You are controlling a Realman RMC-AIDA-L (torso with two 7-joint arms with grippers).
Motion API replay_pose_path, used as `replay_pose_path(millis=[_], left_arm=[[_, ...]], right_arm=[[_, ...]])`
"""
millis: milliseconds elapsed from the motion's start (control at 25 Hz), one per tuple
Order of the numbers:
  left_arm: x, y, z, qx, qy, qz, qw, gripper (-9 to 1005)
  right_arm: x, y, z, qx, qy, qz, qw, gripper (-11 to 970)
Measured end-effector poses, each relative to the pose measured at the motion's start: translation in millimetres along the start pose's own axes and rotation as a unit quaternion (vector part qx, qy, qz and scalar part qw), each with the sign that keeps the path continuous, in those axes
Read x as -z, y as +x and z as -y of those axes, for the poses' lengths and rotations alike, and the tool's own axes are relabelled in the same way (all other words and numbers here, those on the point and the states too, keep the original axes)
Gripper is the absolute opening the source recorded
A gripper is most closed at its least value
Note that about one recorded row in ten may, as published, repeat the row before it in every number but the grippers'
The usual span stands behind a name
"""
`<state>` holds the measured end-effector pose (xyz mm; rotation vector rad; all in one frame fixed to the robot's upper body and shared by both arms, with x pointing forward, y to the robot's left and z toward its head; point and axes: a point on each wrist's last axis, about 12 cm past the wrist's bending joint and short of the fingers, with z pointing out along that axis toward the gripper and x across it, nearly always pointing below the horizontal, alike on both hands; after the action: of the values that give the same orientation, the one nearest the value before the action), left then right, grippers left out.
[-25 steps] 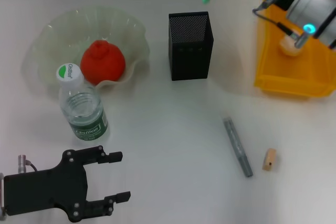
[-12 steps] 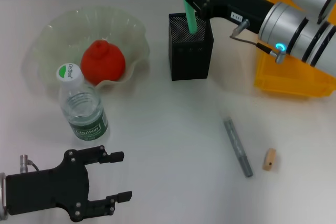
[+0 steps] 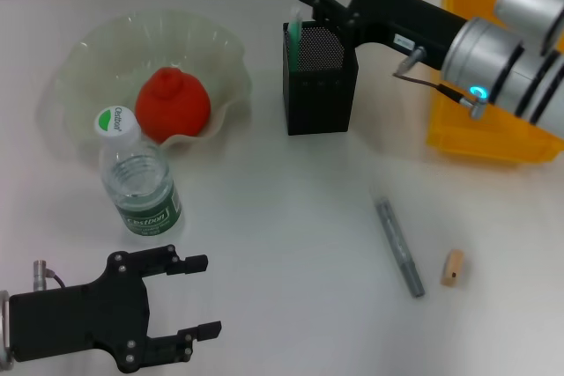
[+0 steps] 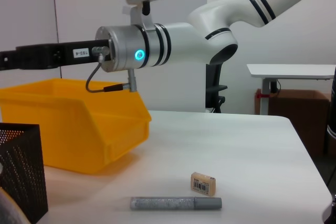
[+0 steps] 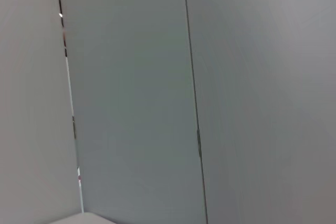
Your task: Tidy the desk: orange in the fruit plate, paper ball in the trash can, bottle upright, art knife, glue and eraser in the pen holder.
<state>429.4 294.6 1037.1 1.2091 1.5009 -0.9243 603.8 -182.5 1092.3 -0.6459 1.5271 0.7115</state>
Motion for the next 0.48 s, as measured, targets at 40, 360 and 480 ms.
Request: replay_pose_path(millis=[40, 360, 480], left_arm=[[0, 0, 0.0, 0.000, 0.000, 0.000, 1.000, 699], [0, 0, -0.1, 0.000, 0.001, -0.001, 1.000, 699], [0, 0, -0.2, 0.000, 0.001, -0.001, 1.000, 699]], right_arm=[[3, -1, -0.8, -0.001, -0.003, 0.006, 1.000, 324], [62, -39, -18.4, -0.047, -0.038, 0.013, 0.998, 414], [71, -50, -24.0, -0.050, -0.049, -0.048, 0.996, 452]])
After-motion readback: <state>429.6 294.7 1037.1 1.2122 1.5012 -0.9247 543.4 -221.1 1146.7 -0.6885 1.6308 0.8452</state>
